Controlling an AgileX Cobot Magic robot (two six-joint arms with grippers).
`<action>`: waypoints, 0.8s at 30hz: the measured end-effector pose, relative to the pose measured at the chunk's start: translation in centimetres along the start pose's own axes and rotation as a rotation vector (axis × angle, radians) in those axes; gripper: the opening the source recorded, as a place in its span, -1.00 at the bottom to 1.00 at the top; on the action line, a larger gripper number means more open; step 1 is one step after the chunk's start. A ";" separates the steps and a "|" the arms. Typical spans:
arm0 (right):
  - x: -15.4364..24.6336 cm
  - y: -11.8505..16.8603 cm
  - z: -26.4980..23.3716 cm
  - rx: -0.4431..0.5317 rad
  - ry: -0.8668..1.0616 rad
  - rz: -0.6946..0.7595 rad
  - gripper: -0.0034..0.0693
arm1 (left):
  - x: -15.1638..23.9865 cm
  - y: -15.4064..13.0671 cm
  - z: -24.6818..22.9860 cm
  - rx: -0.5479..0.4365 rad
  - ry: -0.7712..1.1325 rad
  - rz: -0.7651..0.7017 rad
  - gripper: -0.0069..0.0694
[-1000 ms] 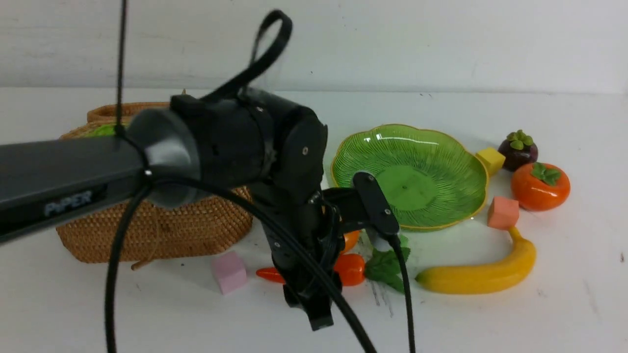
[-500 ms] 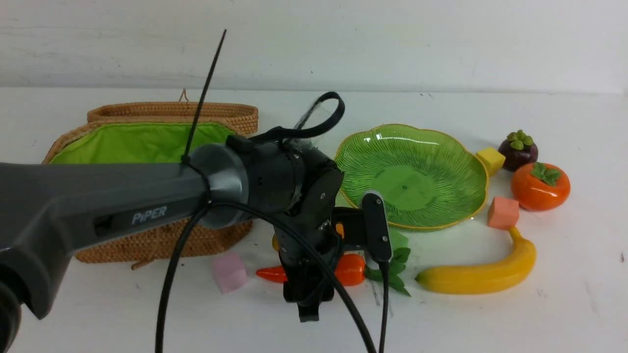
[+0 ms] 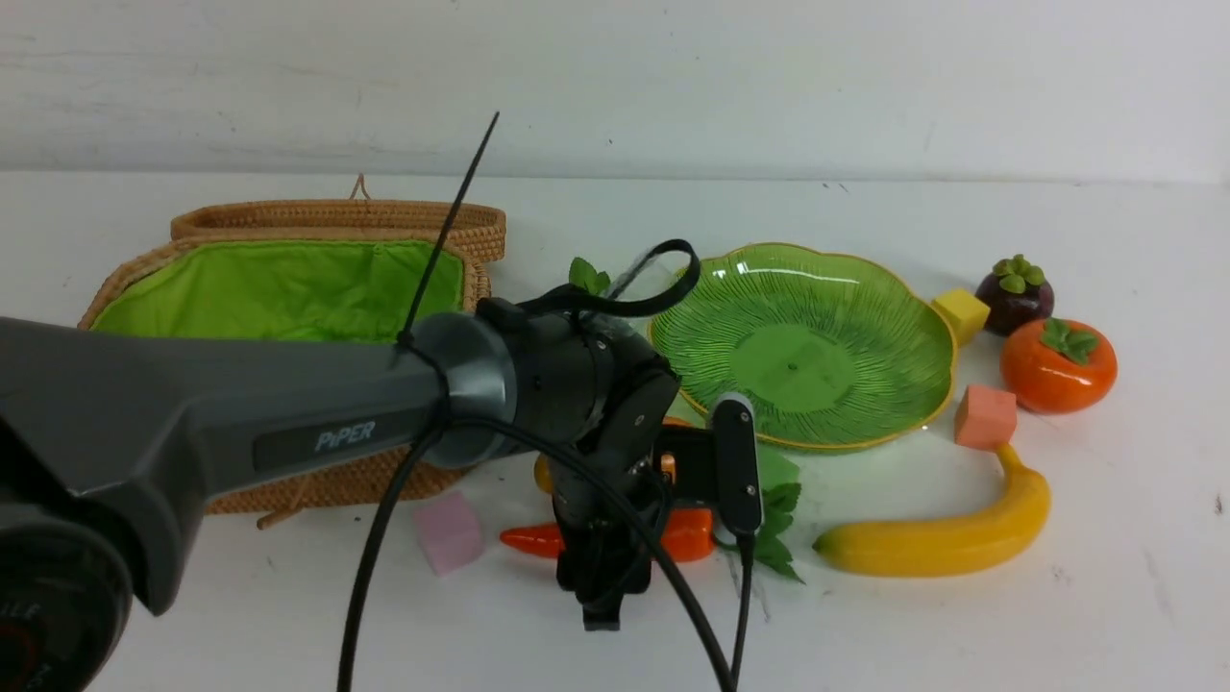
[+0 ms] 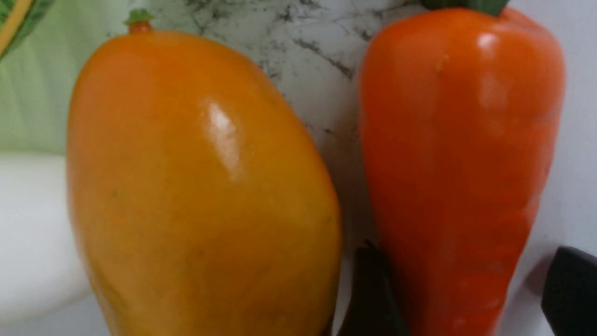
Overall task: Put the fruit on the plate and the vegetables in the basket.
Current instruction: Use the left arm to grab a carrot and put it into the left basket
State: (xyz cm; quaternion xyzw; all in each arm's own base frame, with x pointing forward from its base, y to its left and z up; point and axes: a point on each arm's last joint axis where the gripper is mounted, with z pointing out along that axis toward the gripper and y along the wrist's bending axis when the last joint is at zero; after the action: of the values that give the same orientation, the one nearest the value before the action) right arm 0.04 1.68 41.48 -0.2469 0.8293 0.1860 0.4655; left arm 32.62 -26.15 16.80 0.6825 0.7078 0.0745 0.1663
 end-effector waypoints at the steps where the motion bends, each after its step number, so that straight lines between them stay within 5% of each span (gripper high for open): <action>1: 0.0 0.0 0.0 0.000 0.000 0.000 -0.55 | 0.0 0.0 0.0 0.005 0.003 -0.002 0.37; 7: 0.0 0.0 0.0 0.000 0.000 0.000 -0.55 | 0.1 -0.6 0.0 0.071 0.009 -0.053 -0.13; 16: 0.0 0.0 0.0 0.000 0.000 0.000 -0.55 | -0.3 -1.0 -1.8 0.135 -0.035 -0.138 -0.13; 24: 0.0 0.0 0.0 0.000 -0.001 0.001 -0.55 | 0.0 -1.2 -11.8 0.150 -0.204 -0.237 -0.13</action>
State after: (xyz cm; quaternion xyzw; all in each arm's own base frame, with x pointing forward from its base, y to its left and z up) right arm 0.03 1.67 41.50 -0.2465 0.8291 0.1863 0.4659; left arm 27.50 -24.76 27.38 0.6089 0.7663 -0.0682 0.1933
